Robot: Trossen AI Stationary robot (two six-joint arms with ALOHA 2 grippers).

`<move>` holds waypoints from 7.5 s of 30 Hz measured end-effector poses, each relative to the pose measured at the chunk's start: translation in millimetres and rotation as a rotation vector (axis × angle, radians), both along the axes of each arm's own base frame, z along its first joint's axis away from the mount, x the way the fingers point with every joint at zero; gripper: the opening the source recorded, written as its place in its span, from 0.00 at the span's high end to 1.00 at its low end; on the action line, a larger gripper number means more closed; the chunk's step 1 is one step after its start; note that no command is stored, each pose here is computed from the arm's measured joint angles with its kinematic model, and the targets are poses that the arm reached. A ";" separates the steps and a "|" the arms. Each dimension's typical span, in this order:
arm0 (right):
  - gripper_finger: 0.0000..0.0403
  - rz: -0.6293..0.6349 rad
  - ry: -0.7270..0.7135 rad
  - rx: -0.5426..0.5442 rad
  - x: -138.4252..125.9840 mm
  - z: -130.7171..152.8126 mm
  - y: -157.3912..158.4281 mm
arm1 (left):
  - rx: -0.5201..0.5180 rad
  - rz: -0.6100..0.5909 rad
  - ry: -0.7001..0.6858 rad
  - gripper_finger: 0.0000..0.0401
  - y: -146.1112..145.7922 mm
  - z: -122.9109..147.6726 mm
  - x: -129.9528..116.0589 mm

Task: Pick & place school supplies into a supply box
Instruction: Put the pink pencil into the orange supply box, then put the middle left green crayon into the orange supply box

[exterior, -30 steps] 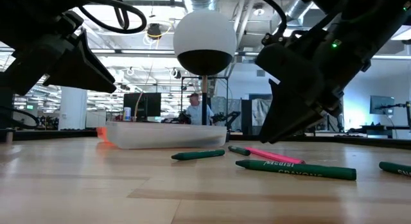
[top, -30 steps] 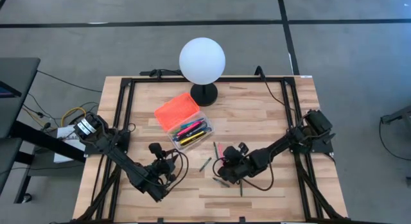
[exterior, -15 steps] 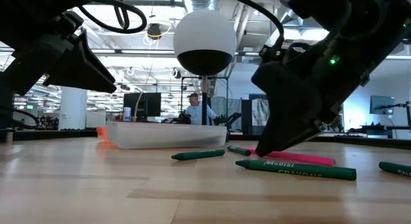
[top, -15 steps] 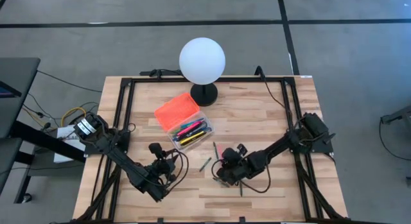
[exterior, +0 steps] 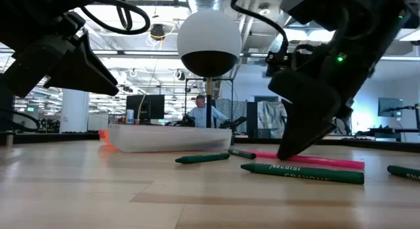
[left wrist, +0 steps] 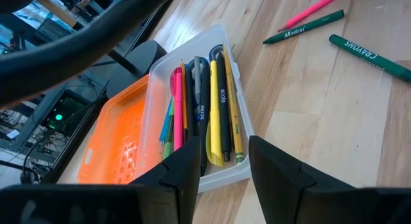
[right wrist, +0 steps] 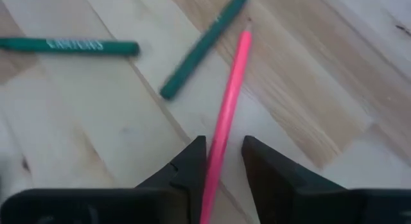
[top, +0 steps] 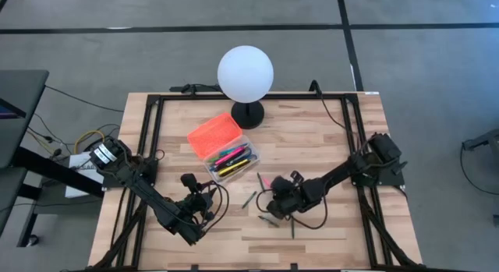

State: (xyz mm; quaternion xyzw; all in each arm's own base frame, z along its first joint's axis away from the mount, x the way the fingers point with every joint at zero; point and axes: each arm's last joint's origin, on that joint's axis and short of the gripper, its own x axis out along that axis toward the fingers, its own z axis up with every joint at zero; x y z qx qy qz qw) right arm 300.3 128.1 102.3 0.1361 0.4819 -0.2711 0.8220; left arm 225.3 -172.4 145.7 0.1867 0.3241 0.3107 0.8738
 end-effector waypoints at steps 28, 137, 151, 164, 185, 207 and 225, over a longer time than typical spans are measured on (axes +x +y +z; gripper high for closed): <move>0.96 0.283 0.393 0.206 18.9 23.0 -68.6 | 0.000 -0.001 0.014 0.68 0.4 -0.2 -0.6; 1.00 0.924 -0.006 -0.538 120.1 77.9 -107.1 | 0.014 0.033 0.082 0.68 6.3 -0.2 -8.0; 0.85 0.837 -0.037 -0.504 121.4 79.1 -117.5 | 0.012 0.033 0.084 0.68 6.4 -0.3 -8.0; 0.72 0.787 -0.007 -0.504 114.3 87.5 -109.7 | 0.012 0.033 0.083 0.68 6.3 -0.3 -8.0; 0.72 0.729 -0.461 -0.454 -31.1 104.1 -95.3 | -0.039 -0.021 0.017 0.68 -2.6 -1.0 4.5; 0.72 0.788 -0.986 -0.383 -115.5 64.3 -60.6 | -0.386 -0.150 -0.204 0.68 27.3 18.2 90.8; 0.72 0.850 -0.979 -0.402 -102.2 31.8 -45.6 | -0.455 -0.205 -0.259 0.68 27.6 -4.9 112.4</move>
